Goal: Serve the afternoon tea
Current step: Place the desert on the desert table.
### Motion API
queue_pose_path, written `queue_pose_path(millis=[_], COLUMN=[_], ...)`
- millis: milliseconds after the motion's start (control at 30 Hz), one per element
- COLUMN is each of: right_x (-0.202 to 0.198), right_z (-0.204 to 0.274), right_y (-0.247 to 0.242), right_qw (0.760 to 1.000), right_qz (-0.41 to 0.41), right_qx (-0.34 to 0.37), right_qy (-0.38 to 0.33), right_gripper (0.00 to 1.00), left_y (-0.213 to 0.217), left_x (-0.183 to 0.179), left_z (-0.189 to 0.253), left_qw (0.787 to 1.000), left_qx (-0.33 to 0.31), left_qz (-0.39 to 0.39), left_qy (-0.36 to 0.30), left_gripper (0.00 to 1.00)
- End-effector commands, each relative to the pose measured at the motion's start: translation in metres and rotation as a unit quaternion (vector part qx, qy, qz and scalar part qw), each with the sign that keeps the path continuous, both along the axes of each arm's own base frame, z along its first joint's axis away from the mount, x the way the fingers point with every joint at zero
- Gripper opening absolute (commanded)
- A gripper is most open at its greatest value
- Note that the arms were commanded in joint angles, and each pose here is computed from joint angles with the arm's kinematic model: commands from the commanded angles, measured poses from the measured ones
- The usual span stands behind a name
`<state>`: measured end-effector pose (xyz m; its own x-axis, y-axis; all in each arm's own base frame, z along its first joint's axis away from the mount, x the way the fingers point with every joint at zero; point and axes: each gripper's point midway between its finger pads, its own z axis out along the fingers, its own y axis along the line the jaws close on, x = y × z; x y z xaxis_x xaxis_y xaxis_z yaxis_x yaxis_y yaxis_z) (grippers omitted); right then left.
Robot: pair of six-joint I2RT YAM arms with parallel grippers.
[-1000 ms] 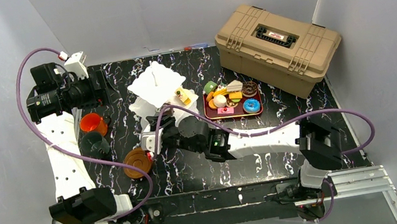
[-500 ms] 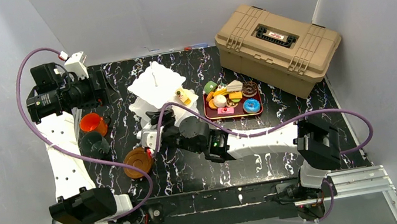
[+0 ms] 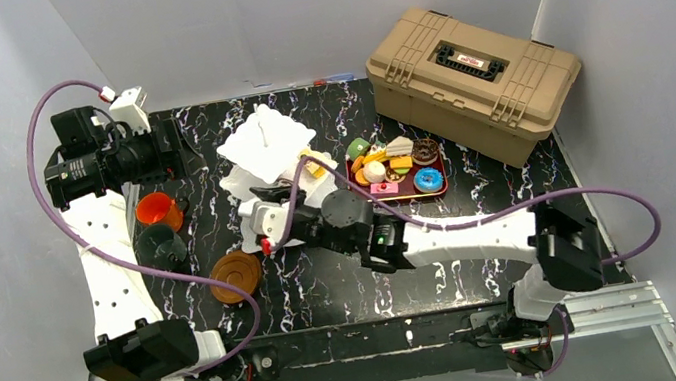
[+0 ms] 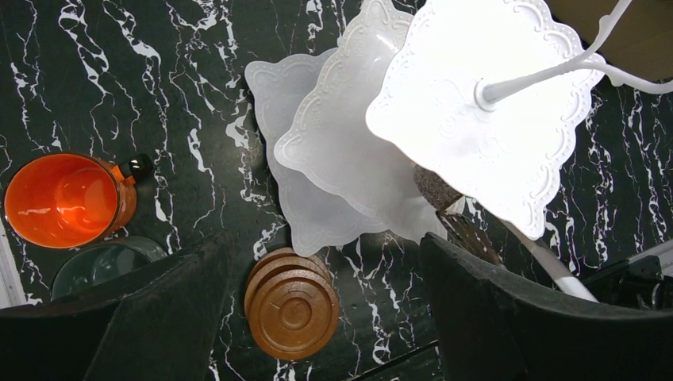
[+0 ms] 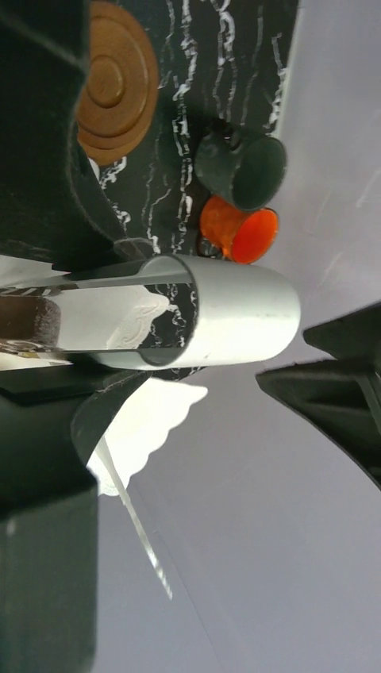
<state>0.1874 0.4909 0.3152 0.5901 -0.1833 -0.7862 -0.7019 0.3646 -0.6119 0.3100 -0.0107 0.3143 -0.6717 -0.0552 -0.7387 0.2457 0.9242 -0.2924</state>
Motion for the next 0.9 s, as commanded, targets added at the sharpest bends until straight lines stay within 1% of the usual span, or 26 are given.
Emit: queue_pose_path(millis=[0,167,367,567,767,867], right_x=[-0.012,-0.011,-0.01,-0.008,-0.008,-0.007], right_z=[0.068,0.069,0.077,0.082,0.103,0.099], right_y=[-0.023,-0.028,-0.036,-0.048,-0.083,-0.108], right_qw=[0.995,0.995,0.993,0.992,0.984,0.979], right_qz=[0.013,0.007,-0.002,-0.016,-0.041,-0.065], right_qx=[0.098,0.1,0.115,0.126,0.168,0.178], right_qy=[0.005,0.01,0.019,0.024,0.047,0.071], right_gripper=[0.44,0.48,0.45,0.45,0.46,0.45], left_y=[-0.006,-0.006,-0.007,-0.008,-0.008,-0.008], left_x=[-0.006,-0.005,-0.006,-0.005,-0.006,-0.006], left_z=[0.015,0.016,0.017,0.017,0.018,0.019], left_qw=[1.0,1.0,1.0,1.0,1.0,1.0], left_qx=[-0.007,-0.007,-0.006,-0.012,-0.009,-0.011], left_qz=[-0.011,-0.011,-0.012,-0.012,-0.013,-0.013], left_qy=[-0.016,-0.018,-0.02,-0.017,-0.02,-0.022], left_gripper=[0.84,0.84,0.84,0.84,0.84,0.83])
